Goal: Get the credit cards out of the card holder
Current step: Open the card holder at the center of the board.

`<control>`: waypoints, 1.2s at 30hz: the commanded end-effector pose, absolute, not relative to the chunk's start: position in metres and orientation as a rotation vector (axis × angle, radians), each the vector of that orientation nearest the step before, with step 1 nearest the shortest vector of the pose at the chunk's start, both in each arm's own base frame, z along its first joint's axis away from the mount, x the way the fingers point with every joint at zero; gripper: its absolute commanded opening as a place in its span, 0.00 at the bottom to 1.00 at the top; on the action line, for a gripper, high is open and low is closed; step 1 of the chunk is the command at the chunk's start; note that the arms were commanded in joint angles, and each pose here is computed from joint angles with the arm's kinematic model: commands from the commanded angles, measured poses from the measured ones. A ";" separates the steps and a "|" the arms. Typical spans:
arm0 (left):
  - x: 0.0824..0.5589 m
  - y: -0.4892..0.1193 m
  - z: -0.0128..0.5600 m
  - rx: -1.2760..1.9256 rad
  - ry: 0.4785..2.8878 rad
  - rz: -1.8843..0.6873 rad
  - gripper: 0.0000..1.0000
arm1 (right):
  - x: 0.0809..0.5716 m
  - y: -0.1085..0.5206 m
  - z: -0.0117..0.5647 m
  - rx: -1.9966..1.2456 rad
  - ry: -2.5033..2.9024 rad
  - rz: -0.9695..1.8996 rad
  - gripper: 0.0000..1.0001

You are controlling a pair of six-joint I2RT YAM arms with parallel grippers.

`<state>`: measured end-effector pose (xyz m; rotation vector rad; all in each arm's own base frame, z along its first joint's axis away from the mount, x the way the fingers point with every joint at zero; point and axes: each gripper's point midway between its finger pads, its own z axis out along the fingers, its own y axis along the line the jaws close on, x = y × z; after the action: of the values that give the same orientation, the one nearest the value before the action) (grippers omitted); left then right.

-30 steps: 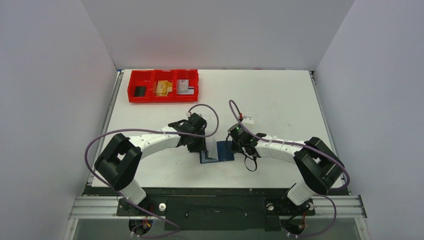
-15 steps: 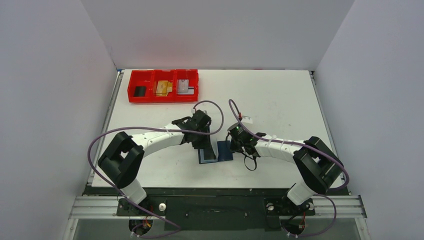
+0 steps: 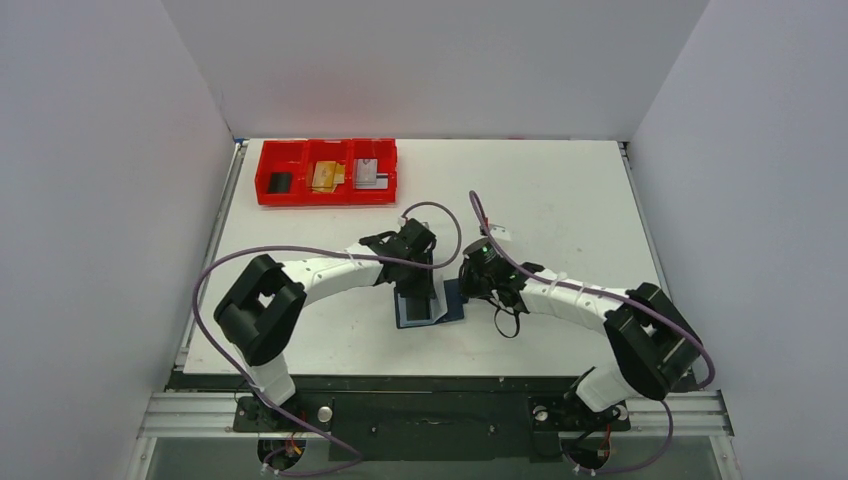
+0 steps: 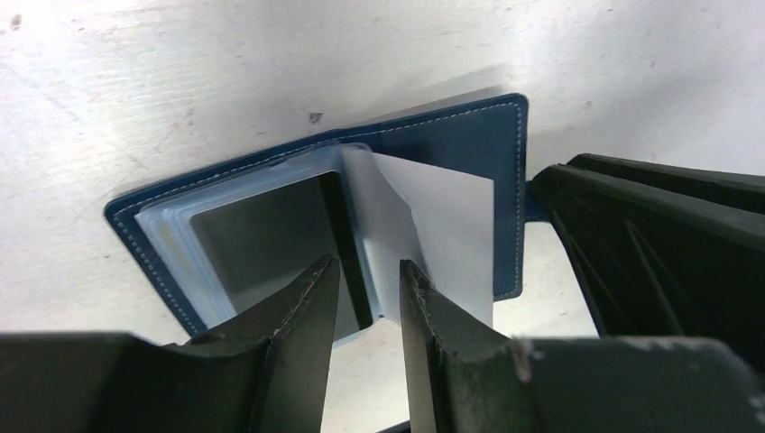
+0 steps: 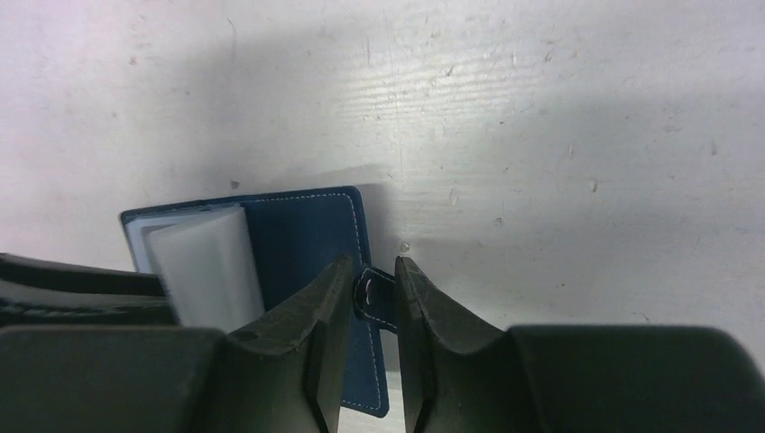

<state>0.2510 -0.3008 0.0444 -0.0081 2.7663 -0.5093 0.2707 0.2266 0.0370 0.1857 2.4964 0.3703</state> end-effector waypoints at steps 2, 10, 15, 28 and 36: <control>0.264 -0.331 0.064 0.044 2.713 -0.625 0.29 | 0.287 0.227 0.085 0.232 2.371 0.479 0.24; 0.265 -0.349 0.061 0.066 2.729 -0.673 0.29 | 0.286 0.209 0.113 0.259 2.323 0.462 0.29; 0.266 -0.361 0.055 0.070 2.748 -0.712 0.29 | 0.281 0.201 0.116 0.266 2.320 0.454 0.28; 0.270 -0.360 0.051 0.070 2.759 -0.703 0.32 | 0.275 0.214 0.102 0.235 2.373 0.512 0.22; 0.281 -0.345 0.075 0.038 2.700 -0.716 0.31 | 0.271 0.234 0.108 0.174 2.378 0.566 0.19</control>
<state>0.2636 -0.3437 0.0357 0.0381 2.8099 -0.6392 0.2659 0.2156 0.0929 0.2179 2.4197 0.5004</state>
